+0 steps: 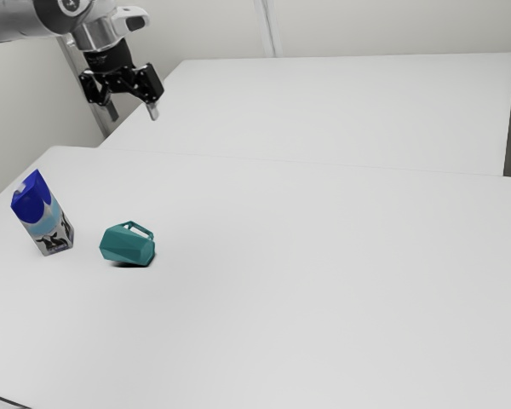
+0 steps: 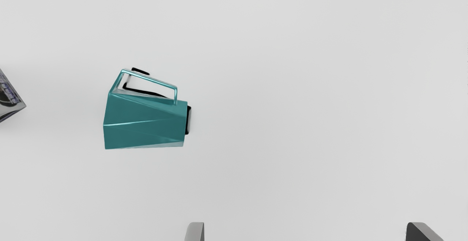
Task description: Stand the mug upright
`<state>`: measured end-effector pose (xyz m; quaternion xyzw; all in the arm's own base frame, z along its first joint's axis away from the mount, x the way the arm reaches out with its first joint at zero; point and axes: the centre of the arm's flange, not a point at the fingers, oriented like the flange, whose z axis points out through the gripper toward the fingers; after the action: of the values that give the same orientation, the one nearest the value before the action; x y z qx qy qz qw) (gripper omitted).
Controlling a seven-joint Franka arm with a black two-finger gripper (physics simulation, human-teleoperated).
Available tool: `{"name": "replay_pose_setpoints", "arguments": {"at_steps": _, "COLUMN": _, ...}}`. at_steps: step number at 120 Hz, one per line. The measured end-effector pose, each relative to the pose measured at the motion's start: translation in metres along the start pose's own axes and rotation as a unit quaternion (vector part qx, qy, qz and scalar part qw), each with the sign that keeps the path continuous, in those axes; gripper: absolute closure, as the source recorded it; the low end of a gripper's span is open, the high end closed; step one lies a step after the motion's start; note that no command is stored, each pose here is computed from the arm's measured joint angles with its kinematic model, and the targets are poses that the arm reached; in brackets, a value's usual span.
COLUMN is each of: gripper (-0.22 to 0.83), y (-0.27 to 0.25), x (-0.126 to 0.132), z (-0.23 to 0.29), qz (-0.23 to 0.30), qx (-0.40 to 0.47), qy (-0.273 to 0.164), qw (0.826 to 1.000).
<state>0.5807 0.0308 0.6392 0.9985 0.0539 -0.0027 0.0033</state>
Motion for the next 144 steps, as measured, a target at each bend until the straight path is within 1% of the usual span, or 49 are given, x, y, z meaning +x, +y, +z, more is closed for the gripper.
{"name": "replay_pose_setpoints", "arguments": {"at_steps": 12, "gripper": 0.00, "y": -0.009, "x": 0.001, "z": 0.019, "qz": -0.010, "qx": -0.016, "qy": -0.008, "qw": 1.000}}
{"name": "replay_pose_setpoints", "arguments": {"at_steps": 20, "gripper": 0.00, "y": -0.023, "x": 0.002, "z": 0.036, "qz": -0.026, "qx": -0.042, "qy": -0.017, "qw": 0.999}}
{"name": "replay_pose_setpoints", "arguments": {"at_steps": 25, "gripper": 0.00, "y": -0.046, "x": 0.001, "z": 0.060, "qz": -0.045, "qx": -0.068, "qy": -0.029, "qw": 0.996}}
{"name": "replay_pose_setpoints", "arguments": {"at_steps": 33, "gripper": 0.00, "y": -0.100, "x": -0.003, "z": 0.094, "qz": -0.089, "qx": -0.126, "qy": -0.036, "qw": 0.987}}
{"name": "replay_pose_setpoints", "arguments": {"at_steps": 40, "gripper": 0.00, "y": -0.143, "x": -0.008, "z": 0.123, "qz": -0.124, "qx": -0.178, "qy": -0.034, "qw": 0.976}}
{"name": "replay_pose_setpoints", "arguments": {"at_steps": 46, "gripper": 0.00, "y": -0.162, "x": -0.007, "z": 0.147, "qz": -0.138, "qx": -0.217, "qy": -0.026, "qw": 0.966}}
{"name": "replay_pose_setpoints", "arguments": {"at_steps": 59, "gripper": 0.00, "y": -0.170, "x": 0.000, "z": 0.180, "qz": -0.131, "qx": -0.279, "qy": 0.000, "qw": 0.951}}
{"name": "replay_pose_setpoints", "arguments": {"at_steps": 80, "gripper": 0.00, "y": -0.205, "x": 0.008, "z": 0.234, "qz": -0.120, "qx": -0.328, "qy": 0.038, "qw": 0.936}}
{"name": "replay_pose_setpoints", "arguments": {"at_steps": 99, "gripper": 0.00, "y": -0.221, "x": 0.012, "z": 0.253, "qz": -0.090, "qx": -0.339, "qy": 0.084, "qw": 0.933}}
{"name": "replay_pose_setpoints", "arguments": {"at_steps": 121, "gripper": 0.00, "y": -0.243, "x": -0.013, "z": 0.293, "qz": -0.086, "qx": -0.342, "qy": 0.102, "qw": 0.930}}
{"name": "replay_pose_setpoints", "arguments": {"at_steps": 144, "gripper": 0.00, "y": -0.254, "x": -0.014, "z": 0.302, "qz": -0.065, "qx": -0.312, "qy": 0.140, "qw": 0.937}}
